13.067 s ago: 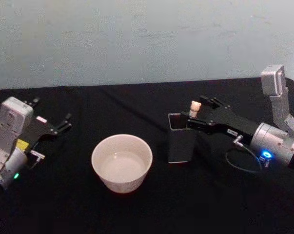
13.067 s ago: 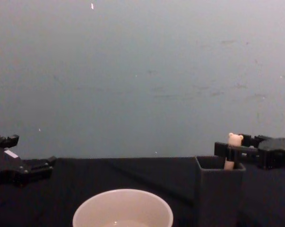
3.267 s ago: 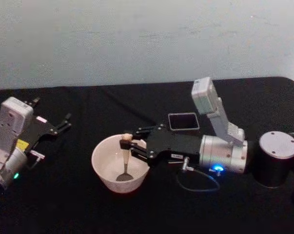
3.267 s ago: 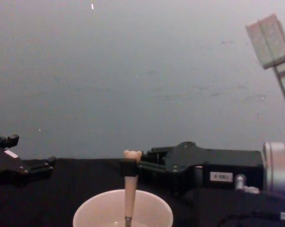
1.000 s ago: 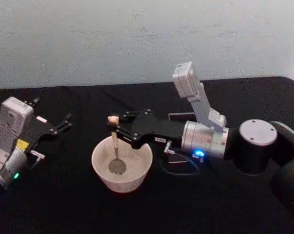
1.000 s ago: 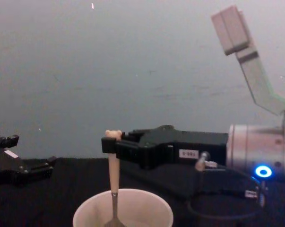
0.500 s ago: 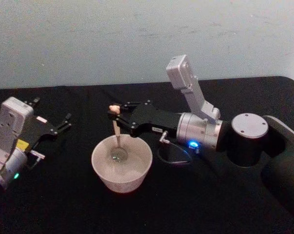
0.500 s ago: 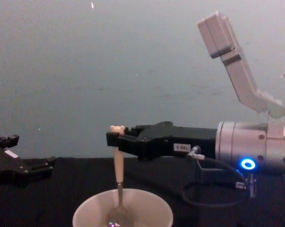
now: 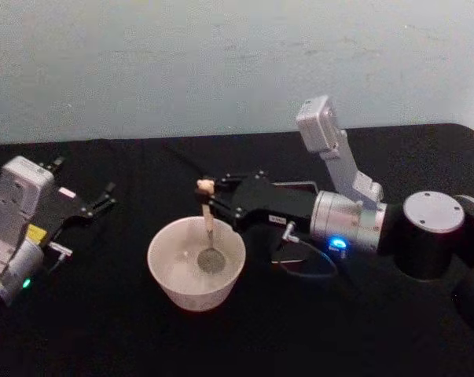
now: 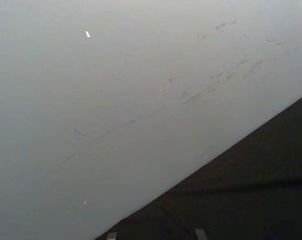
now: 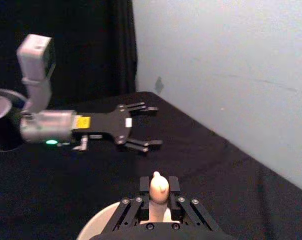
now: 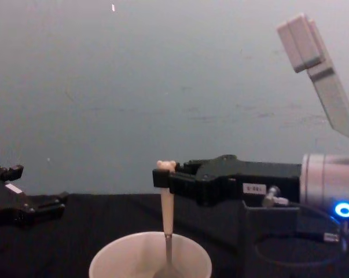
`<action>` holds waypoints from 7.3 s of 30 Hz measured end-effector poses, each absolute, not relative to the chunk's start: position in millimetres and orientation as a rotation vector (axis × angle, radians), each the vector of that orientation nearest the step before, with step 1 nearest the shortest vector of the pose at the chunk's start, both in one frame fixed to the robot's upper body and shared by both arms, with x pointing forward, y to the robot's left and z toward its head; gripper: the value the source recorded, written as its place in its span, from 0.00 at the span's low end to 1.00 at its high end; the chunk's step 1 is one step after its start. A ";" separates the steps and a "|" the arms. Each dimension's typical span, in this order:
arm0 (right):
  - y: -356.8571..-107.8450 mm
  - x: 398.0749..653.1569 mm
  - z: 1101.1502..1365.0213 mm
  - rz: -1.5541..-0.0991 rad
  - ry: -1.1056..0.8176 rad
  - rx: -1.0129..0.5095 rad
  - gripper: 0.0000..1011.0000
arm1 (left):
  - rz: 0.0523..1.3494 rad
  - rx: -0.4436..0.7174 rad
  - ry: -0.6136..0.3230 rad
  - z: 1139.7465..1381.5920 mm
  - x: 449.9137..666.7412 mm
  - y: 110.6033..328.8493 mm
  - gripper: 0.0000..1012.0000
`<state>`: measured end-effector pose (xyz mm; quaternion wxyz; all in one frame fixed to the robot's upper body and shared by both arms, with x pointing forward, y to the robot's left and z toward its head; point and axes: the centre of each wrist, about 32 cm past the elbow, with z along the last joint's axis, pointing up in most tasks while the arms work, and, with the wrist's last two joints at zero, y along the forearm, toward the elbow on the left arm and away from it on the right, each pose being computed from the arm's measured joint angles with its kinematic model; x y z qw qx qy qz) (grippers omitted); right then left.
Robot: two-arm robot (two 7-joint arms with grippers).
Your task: Pick up the stirring spoon with one hand, stir inside the cup, then place it back in its original position.
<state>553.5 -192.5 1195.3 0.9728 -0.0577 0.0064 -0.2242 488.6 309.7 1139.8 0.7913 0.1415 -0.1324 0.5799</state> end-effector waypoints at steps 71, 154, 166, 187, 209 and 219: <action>-280.8 535.2 1259.6 -0.711 0.159 0.183 0.21 | 1.248 0.305 -0.285 1139.8 488.6 309.7 0.99; -285.1 520.2 1185.1 -0.822 0.269 -0.009 0.21 | 1.248 0.304 -0.285 1139.8 488.6 309.7 0.99; -285.1 520.9 1182.8 -0.828 0.271 -0.025 0.21 | 1.248 0.304 -0.285 1139.8 488.6 309.7 0.99; -285.2 521.0 1183.4 -0.828 0.270 -0.023 0.25 | 1.248 0.304 -0.285 1139.8 488.6 309.7 0.99; -285.1 521.0 1183.6 -0.827 0.270 -0.021 0.90 | 1.248 0.304 -0.285 1139.8 488.6 309.7 0.99; -283.9 520.8 1189.2 -0.847 0.219 0.031 0.99 | 1.248 0.304 -0.285 1139.8 488.6 309.6 0.99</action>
